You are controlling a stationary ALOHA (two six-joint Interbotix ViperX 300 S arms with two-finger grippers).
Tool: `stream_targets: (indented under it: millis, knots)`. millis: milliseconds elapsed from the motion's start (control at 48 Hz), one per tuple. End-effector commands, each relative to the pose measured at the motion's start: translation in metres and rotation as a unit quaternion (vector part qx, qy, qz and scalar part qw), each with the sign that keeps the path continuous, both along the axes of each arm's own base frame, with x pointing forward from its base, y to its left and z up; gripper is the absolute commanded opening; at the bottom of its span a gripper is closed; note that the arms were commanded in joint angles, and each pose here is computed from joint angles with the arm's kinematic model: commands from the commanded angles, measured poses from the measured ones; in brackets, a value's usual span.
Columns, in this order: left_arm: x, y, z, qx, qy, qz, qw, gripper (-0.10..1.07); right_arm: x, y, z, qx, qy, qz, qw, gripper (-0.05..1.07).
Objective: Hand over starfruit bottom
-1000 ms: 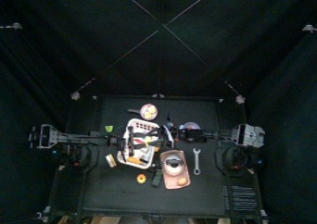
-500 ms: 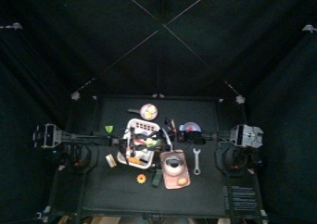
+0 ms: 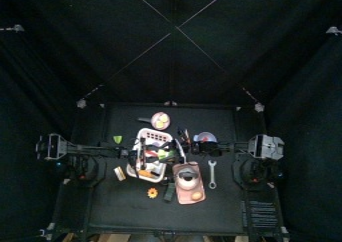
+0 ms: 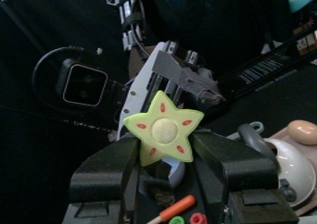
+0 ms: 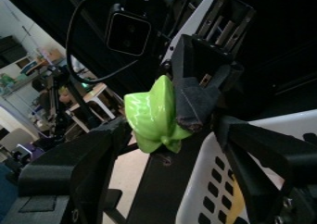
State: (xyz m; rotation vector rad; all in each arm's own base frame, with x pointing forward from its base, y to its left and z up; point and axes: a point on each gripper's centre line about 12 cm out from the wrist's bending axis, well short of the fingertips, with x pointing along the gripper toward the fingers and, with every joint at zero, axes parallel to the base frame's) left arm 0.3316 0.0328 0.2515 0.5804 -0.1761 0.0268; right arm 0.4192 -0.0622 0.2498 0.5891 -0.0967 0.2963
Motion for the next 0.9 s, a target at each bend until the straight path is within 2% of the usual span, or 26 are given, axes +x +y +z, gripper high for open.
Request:
stream_targets:
  millis: [0,875]
  knots:
    - [0.0003,-0.0005,0.0085,0.001,-0.016,-0.001,0.9999,0.68,-0.0056,-0.0002,0.0214,-0.009,-0.028,-0.002,0.9996,1.04]
    - [0.0002,-0.0005,0.0064,0.001,-0.013,-0.001,0.9999,0.68,-0.0048,-0.0030,0.0295,-0.012,-0.039,-0.004,0.9992,1.01]
